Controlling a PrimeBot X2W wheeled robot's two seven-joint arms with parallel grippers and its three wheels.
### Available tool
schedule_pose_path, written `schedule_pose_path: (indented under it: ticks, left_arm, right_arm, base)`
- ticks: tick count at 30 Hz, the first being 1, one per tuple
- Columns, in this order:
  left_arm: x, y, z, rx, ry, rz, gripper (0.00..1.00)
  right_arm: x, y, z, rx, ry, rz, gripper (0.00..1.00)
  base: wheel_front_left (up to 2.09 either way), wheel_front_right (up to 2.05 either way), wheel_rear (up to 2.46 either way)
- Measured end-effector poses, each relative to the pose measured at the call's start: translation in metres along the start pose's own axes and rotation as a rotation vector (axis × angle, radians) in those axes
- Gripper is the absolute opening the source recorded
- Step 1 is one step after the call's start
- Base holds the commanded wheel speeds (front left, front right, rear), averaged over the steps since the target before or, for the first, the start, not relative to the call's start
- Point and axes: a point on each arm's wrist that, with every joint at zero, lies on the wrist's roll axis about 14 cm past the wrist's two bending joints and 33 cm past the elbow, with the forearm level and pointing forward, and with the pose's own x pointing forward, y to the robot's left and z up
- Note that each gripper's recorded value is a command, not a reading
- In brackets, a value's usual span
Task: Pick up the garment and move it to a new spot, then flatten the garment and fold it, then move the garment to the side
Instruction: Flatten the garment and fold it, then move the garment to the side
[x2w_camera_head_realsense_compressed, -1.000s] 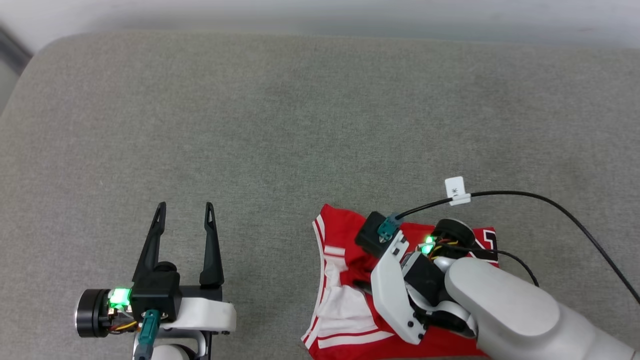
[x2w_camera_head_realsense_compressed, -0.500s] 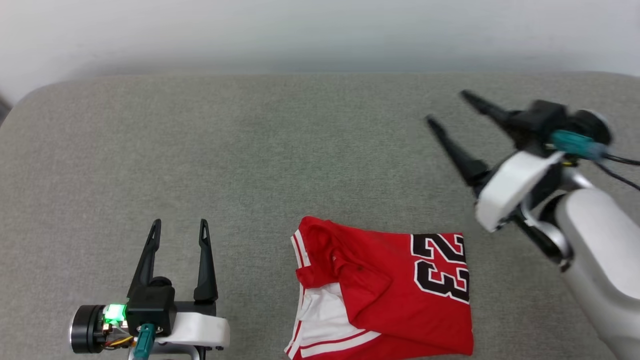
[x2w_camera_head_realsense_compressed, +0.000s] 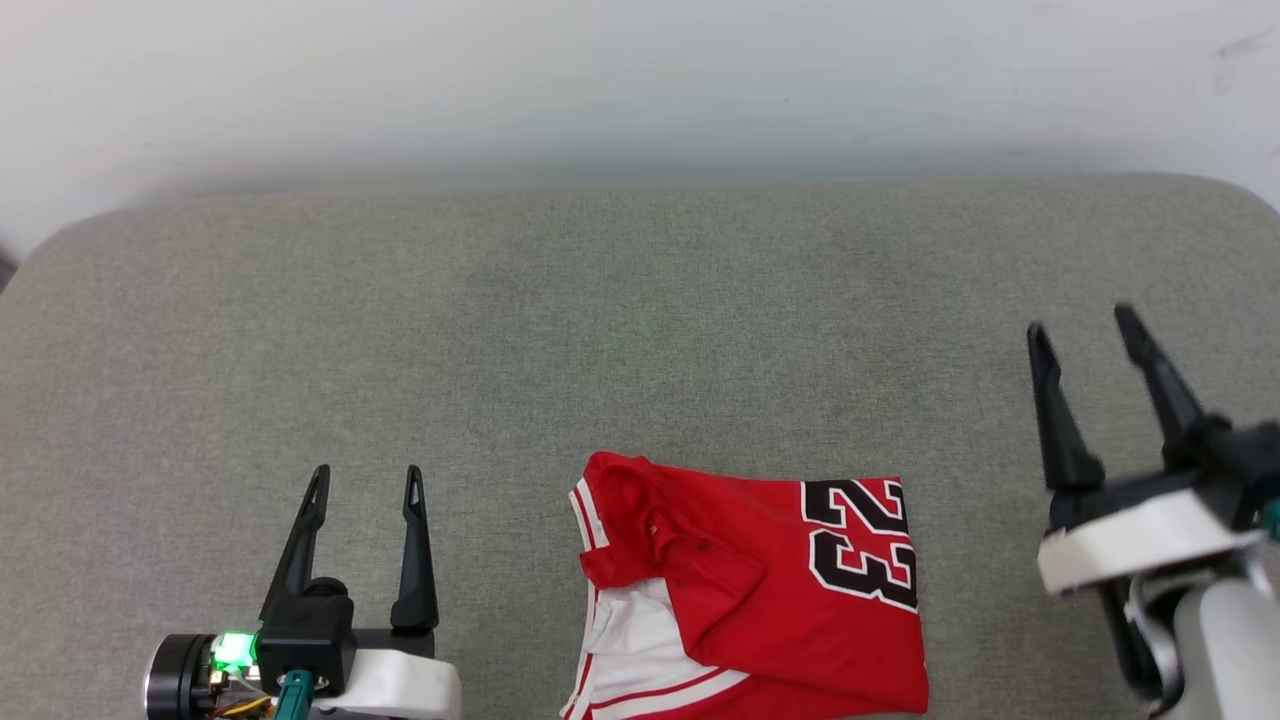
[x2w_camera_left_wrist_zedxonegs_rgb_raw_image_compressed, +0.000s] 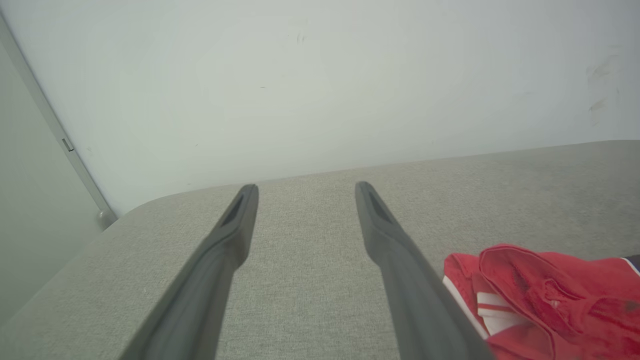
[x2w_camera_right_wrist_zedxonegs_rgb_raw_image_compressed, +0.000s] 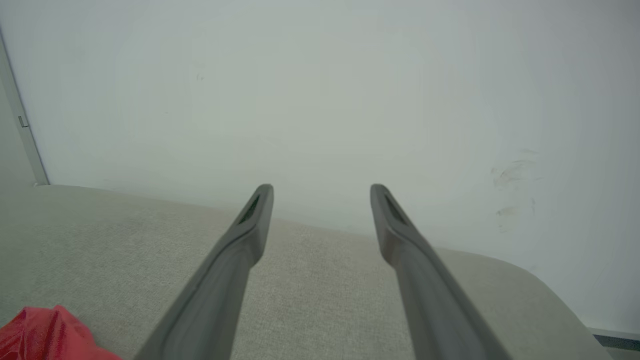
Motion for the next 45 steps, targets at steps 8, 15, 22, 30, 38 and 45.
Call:
schedule_pose_path:
  ticks: [8,15,22,30,38,45]
  left_arm:
    - [-0.008,-0.002,0.004,-0.012,-0.006,-0.018,1.00]
    - [-0.013,-0.001,0.005,-0.014,-0.006,-0.021,1.00]
    - [-0.016,0.002,0.003,-0.020,0.002,-0.013,1.00]
    - [-0.014,0.003,-0.002,-0.022,0.015,-0.008,1.00]
    - [-0.011,0.004,-0.010,-0.027,0.038,-0.002,1.00]
    - [-0.004,0.004,-0.017,-0.030,0.054,-0.001,1.00]
  right_arm:
    - [-0.046,0.004,-0.017,0.072,0.052,-0.088,1.00]
    - [-0.066,0.009,-0.018,0.111,0.060,-0.113,1.00]
    - [-0.070,0.009,-0.015,0.119,0.051,-0.120,1.00]
    - [-0.013,-0.002,0.053,-0.029,-0.131,-0.045,1.00]
    - [0.020,0.015,0.009,-0.152,0.293,0.177,1.00]
    - [-0.017,0.011,-0.064,0.026,0.841,0.293,1.00]
  base:
    - [0.00,0.00,0.00]
    - [0.00,0.00,0.00]
    - [0.00,0.00,0.00]
    - [0.00,0.00,0.00]
    - [0.00,0.00,0.00]
    - [0.00,0.00,0.00]
